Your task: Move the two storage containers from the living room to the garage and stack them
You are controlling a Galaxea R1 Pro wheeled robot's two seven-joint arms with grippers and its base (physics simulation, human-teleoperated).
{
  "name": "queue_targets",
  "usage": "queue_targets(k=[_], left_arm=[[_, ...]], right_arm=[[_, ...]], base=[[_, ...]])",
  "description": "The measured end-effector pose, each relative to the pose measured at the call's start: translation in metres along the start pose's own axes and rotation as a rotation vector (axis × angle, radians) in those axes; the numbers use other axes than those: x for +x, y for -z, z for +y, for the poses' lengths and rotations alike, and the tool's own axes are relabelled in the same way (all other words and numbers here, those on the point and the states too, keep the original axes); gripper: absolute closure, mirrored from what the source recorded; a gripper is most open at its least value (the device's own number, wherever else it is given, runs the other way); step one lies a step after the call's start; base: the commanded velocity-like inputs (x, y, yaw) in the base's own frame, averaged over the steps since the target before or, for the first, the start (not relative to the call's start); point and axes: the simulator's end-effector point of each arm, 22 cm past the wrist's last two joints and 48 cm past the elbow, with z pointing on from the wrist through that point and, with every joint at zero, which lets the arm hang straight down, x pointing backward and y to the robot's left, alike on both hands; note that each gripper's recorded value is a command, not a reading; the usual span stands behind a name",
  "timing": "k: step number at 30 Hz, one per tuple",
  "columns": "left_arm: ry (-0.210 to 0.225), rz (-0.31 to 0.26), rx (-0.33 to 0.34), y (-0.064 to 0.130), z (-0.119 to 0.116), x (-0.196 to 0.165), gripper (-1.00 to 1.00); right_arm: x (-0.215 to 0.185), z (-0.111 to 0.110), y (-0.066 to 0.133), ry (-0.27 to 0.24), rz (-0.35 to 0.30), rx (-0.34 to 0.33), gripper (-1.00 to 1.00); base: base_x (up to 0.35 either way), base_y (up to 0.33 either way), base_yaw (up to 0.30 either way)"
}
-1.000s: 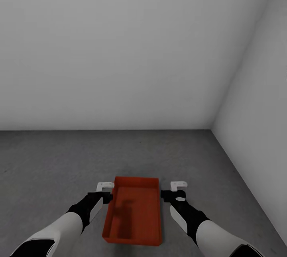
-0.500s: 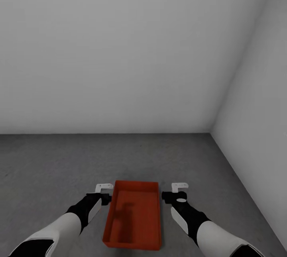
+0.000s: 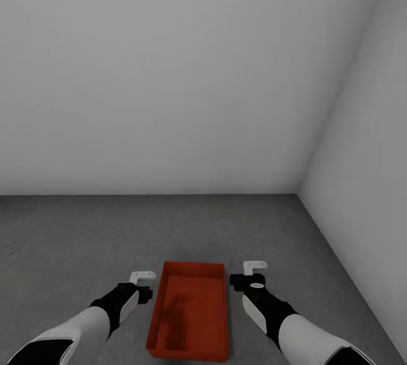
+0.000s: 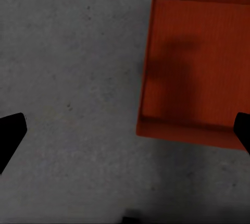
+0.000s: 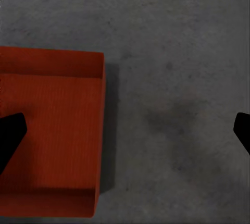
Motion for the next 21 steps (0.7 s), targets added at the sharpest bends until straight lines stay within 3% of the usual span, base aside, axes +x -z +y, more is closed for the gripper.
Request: queue_targets(k=[21], left_arm=[[0.004, 0.005, -0.011, 0.027, 0.014, -0.007, -1.00]], right_arm=[[-0.015, -0.003, 0.025, -0.003, 0.005, 0.002, -1.00]], base=[[0.000, 0.000, 0.000]])
